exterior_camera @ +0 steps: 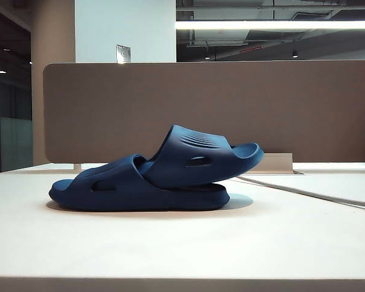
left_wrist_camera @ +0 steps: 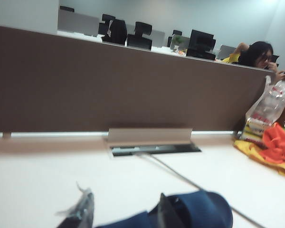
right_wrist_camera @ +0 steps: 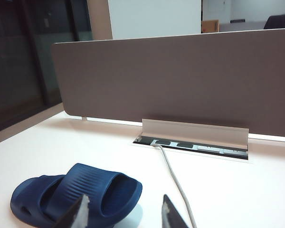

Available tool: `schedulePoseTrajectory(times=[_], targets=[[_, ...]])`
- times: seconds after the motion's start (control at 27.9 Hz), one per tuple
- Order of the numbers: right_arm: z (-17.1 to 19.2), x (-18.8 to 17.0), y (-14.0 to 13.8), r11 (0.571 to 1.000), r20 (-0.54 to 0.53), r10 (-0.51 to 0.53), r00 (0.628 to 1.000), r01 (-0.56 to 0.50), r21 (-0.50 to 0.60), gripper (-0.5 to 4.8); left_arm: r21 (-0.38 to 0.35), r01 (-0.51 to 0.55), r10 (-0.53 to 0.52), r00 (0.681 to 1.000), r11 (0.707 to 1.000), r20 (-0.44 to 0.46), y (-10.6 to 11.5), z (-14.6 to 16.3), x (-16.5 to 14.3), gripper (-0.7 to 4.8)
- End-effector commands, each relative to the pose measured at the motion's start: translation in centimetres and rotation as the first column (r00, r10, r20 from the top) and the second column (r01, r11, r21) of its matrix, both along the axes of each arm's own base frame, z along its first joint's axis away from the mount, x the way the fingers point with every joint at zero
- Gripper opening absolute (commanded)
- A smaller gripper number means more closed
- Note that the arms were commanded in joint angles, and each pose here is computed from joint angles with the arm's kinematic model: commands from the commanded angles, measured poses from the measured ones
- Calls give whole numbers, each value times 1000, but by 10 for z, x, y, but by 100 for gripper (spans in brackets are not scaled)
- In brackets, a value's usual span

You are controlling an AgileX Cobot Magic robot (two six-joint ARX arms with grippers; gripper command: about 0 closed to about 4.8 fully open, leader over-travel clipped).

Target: Interlock the pair of blue slippers on the table with their fronts facing up.

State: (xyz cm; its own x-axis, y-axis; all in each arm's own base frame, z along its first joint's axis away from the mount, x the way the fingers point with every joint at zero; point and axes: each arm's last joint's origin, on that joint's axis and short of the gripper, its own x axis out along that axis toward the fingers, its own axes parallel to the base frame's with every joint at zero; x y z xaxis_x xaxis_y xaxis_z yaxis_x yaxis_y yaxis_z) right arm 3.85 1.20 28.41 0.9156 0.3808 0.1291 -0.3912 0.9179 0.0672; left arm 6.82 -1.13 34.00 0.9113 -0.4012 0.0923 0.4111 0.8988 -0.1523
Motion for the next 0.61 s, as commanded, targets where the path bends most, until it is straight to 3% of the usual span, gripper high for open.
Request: schedulePoseTrajectory(times=[0.04, 0.14, 0.25, 0.32, 0.61], targets=[[-4, 3, 0, 1000, -46, 10, 999, -9, 27, 197, 0, 4, -4, 999, 1000, -35, 0, -12, 0, 140], [-6, 4, 1, 999, -62, 13, 998, -11, 45, 189, -19, 11, -12, 998, 1000, -65, 0, -26, 0, 78], [-7, 5, 0, 999, -69, 3, 998, 0, 48, 58, -27, 10, -12, 996, 1000, -83, 0, -41, -1, 54], [-10, 8, 0, 999, -72, -15, 997, 19, 49, 17, -40, 10, -13, 995, 999, -98, 0, -50, 0, 12], [-39, 26, -2, 986, -128, -154, 980, 161, 47, 11, -64, -120, 106, 976, 991, -188, 3, -83, 11, -5]])
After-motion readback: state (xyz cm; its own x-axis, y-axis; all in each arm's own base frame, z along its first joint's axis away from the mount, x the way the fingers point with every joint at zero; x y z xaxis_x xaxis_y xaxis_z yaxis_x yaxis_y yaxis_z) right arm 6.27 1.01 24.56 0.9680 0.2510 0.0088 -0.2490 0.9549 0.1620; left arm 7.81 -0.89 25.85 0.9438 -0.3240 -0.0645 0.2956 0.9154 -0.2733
